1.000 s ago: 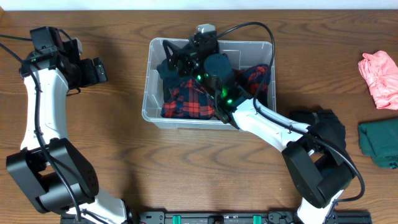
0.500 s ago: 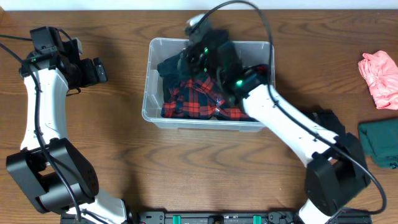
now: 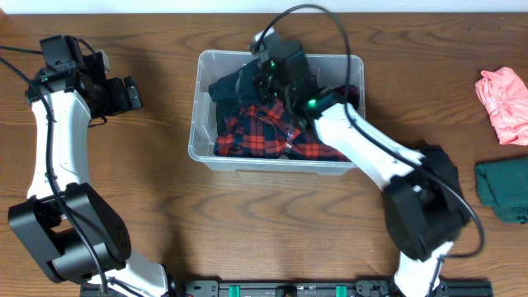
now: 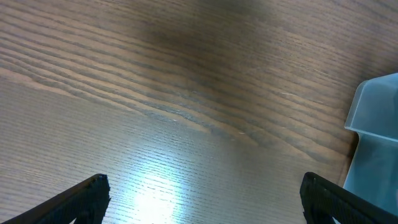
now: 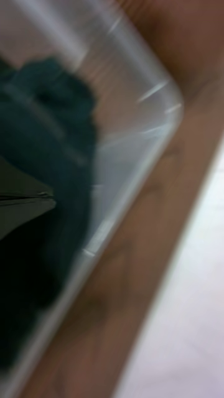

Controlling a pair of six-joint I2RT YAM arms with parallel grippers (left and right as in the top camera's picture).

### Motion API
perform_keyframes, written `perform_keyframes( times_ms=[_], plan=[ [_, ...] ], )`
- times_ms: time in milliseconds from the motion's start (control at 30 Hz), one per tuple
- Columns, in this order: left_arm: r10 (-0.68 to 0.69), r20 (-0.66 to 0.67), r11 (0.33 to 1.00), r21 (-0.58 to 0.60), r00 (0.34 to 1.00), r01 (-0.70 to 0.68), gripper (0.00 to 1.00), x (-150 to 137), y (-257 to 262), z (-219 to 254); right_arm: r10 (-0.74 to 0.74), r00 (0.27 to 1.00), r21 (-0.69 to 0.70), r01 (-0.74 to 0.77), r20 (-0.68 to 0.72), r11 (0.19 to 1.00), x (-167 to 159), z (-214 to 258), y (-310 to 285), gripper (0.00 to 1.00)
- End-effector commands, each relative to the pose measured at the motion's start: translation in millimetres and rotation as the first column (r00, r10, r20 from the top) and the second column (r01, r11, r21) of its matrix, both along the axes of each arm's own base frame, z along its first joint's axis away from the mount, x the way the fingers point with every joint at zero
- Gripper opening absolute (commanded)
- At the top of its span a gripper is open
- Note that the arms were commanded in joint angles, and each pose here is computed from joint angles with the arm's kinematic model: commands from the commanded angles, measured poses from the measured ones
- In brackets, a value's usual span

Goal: Pack container
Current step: 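Carry the black garment with the right gripper and lower it into the bin, then release the black garment and withdraw the right gripper from the bin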

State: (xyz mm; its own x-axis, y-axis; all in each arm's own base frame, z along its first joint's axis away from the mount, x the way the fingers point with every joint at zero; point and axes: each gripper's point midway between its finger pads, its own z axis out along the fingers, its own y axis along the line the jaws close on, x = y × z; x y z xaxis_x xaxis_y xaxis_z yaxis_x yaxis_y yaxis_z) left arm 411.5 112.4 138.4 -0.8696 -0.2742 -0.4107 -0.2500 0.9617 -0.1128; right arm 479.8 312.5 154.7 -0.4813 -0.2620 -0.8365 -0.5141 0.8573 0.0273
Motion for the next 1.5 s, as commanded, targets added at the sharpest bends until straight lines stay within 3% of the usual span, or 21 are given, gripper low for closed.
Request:
perform_keyframes(
  times_ms=[0,200,333,500,633,667,733,800,833,867,1067,1200,1300,1467],
  plan=[
    [-0.009,-0.006,1.0,-0.005,1.0,0.008,0.98,0,-1,-3,-0.008,0.996,-0.055,0.003,-0.086,0.998,1,-48,-2,0.01],
    [-0.009,-0.006,1.0,-0.005,1.0,0.008,0.98,0,-1,-3,-0.072,0.97,-0.145,0.038,-0.234,0.989,-6,-121,-21,0.01],
    [-0.009,-0.006,1.0,-0.005,1.0,0.008,0.98,0,-1,-3,-0.095,0.956,-0.171,0.048,-0.277,0.984,-8,-142,-30,0.01],
    [-0.009,-0.006,1.0,-0.005,1.0,0.008,0.98,0,-1,-3,-0.095,0.964,-0.148,0.059,-0.247,0.987,-4,-120,-30,0.01],
    [-0.009,-0.006,1.0,-0.005,1.0,0.008,0.98,0,-1,-3,-0.082,0.985,-0.079,0.071,-0.152,0.994,2,-57,-27,0.01],
    [-0.009,-0.006,1.0,-0.005,1.0,0.008,0.98,0,-1,-3,-0.081,0.989,-0.058,0.074,-0.123,0.996,2,-38,-27,0.06],
    [-0.009,-0.006,1.0,-0.005,1.0,0.008,0.98,0,-1,-3,-0.079,0.995,-0.012,0.078,-0.059,0.997,1,6,-30,0.3],
    [-0.009,-0.006,1.0,-0.005,1.0,0.008,0.98,0,-1,-3,-0.081,0.997,0.031,0.08,0.001,0.996,-5,49,-35,0.65],
    [-0.009,-0.006,1.0,-0.005,1.0,0.008,0.98,0,-1,-3,-0.082,0.996,0.049,0.081,0.027,0.996,-8,68,-38,0.93],
    [-0.009,-0.006,1.0,-0.005,1.0,0.008,0.98,0,-1,-3,-0.085,0.995,0.069,0.081,0.055,0.994,-13,88,-42,0.99],
    [-0.009,-0.006,1.0,-0.005,1.0,0.008,0.98,0,-1,-3,-0.114,0.977,0.107,0.096,0.179,0.99,-43,174,-79,0.99],
    [-0.009,-0.006,1.0,-0.005,1.0,0.008,0.98,0,-1,-3,-0.332,0.934,0.098,0.321,0.132,0.942,-40,179,-151,0.99],
    [-0.009,-0.006,1.0,-0.005,1.0,0.008,0.98,0,-1,-3,-0.534,0.845,0.115,0.532,-0.008,0.839,-34,156,-221,0.98],
    [-0.009,-0.006,1.0,-0.005,1.0,0.008,0.98,0,-1,-3,-0.769,0.602,0.098,0.797,-0.215,0.596,-38,111,-332,0.95]
  ],
)
